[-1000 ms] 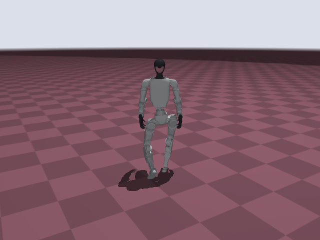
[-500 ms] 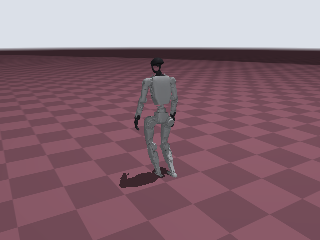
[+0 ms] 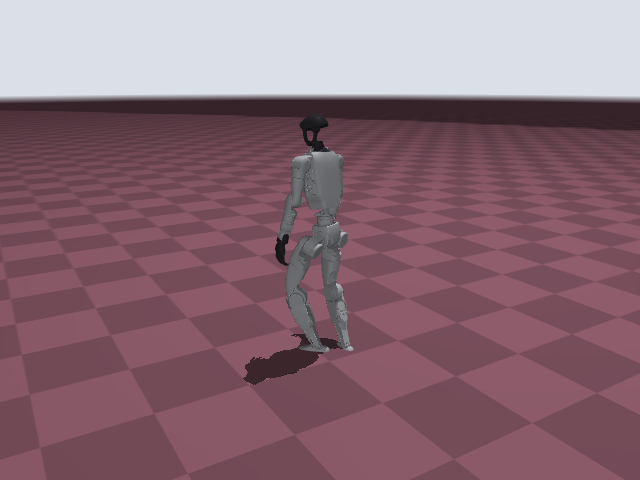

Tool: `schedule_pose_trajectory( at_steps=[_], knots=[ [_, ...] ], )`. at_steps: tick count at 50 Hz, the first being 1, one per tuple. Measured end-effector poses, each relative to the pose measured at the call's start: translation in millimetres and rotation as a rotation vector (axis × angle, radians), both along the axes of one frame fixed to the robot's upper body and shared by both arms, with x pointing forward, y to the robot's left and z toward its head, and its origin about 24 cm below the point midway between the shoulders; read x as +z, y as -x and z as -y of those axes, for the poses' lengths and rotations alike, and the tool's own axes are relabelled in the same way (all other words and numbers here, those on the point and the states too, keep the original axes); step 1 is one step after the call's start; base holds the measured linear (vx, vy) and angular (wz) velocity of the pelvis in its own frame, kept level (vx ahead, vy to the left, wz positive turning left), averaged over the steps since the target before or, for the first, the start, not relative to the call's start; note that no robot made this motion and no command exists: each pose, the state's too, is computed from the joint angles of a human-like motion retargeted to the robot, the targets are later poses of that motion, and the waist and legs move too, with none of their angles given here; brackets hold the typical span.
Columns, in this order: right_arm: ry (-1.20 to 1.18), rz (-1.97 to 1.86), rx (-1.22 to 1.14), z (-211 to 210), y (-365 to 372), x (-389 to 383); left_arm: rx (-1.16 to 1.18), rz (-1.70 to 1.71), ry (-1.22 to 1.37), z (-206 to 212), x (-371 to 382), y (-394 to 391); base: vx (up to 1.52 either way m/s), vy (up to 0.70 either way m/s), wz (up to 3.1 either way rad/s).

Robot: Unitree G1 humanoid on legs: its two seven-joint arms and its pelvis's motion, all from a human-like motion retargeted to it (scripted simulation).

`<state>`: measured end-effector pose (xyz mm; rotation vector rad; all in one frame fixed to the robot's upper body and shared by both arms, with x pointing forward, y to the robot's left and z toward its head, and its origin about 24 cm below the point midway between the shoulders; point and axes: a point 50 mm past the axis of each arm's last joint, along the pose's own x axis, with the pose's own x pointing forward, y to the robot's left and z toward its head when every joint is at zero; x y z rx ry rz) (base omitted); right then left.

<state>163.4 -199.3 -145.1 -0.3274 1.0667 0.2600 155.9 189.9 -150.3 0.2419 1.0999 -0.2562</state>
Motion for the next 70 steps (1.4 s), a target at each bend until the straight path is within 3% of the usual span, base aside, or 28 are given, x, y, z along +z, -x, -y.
schedule_pose_trajectory(
  at_steps=[20,37,53,61,70],
  knots=[
    [0.022,-0.007,0.144,-2,-1,1,-0.051,0.012,0.012,-2,-2,11,0.05,0.05,0.24],
    [0.077,0.125,0.302,-7,-34,19,-0.259,0.133,-0.030,5,12,-16,0.09,0.02,0.52],
    [0.069,0.077,0.313,-13,-33,15,-0.141,0.195,-0.063,-20,27,-45,0.19,-0.11,0.06],
    [0.153,0.081,0.285,19,-42,24,-0.311,0.521,0.052,31,77,-106,0.20,-0.09,0.09],
    [0.172,0.033,0.373,41,-35,29,-0.813,0.828,0.287,118,153,-119,0.13,0.03,0.41]
  ],
)
